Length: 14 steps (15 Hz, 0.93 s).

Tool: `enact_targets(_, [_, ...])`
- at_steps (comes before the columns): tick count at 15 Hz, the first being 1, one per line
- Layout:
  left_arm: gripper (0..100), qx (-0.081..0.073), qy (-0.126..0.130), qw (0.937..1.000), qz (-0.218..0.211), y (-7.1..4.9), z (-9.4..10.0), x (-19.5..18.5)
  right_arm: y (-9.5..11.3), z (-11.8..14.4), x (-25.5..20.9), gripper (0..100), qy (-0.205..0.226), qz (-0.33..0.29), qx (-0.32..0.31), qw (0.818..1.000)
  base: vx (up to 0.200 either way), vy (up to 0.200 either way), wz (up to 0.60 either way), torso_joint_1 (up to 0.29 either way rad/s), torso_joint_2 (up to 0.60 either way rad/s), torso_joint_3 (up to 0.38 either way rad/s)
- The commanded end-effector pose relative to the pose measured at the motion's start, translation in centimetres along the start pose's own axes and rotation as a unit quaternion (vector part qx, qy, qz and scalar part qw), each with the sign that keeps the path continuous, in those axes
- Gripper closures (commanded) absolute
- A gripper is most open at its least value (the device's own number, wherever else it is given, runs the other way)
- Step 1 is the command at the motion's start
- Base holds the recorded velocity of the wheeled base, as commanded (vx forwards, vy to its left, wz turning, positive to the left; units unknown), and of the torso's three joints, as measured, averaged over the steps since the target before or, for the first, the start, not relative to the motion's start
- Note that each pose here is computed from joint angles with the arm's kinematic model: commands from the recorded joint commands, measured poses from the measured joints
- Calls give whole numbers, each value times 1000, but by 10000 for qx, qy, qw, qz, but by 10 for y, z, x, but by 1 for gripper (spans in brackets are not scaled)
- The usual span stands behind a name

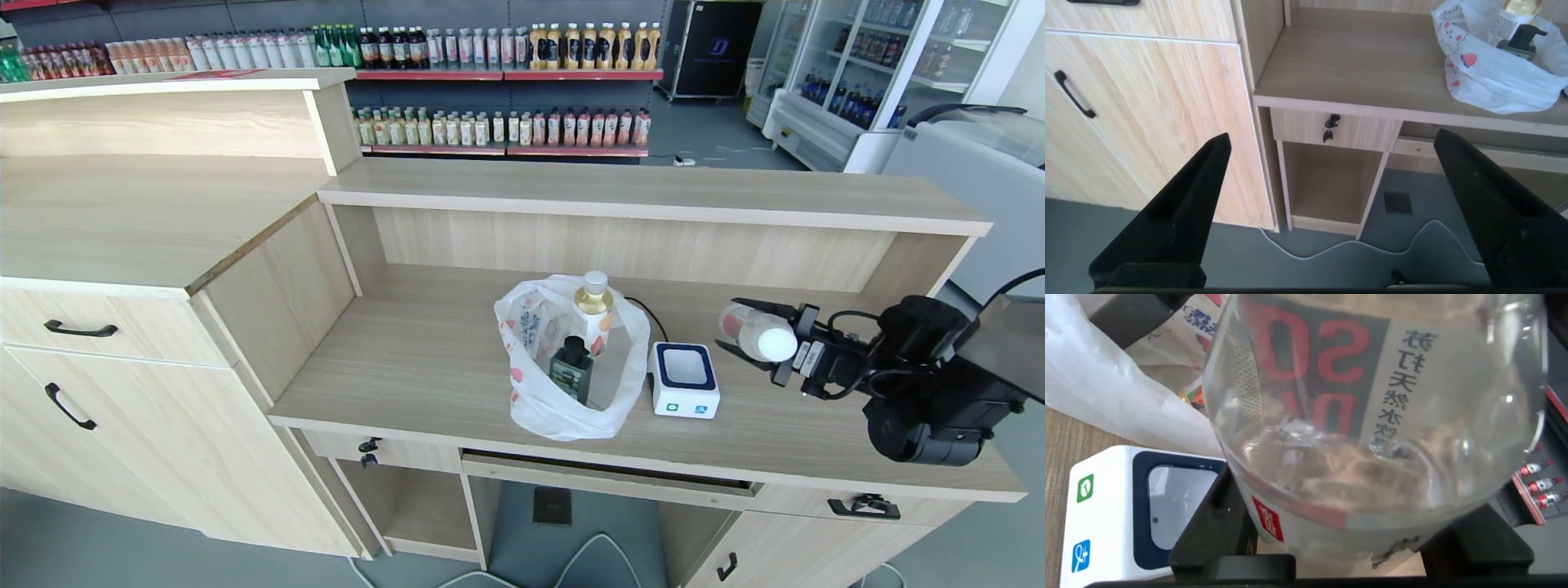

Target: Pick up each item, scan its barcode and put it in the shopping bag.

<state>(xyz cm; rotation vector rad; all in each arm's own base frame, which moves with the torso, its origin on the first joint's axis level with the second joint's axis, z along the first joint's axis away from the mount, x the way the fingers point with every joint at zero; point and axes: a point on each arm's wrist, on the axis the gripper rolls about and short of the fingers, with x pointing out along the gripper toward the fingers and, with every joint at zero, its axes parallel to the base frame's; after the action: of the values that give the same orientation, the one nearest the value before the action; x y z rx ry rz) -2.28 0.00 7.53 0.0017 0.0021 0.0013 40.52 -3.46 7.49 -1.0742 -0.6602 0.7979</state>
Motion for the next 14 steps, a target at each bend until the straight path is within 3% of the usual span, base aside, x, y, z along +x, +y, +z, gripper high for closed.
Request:
enact_targets(1, [0,-1,-3,10000,1,0,0,0,4,-3,1,100,-39,39,25,10000,0,0,0,0,0,0])
enact_targets(14, [0,-1,-3,10000,1,0,0,0,19,-10,14,100,-168,133,119,9997,0,0,0,0,0,0])
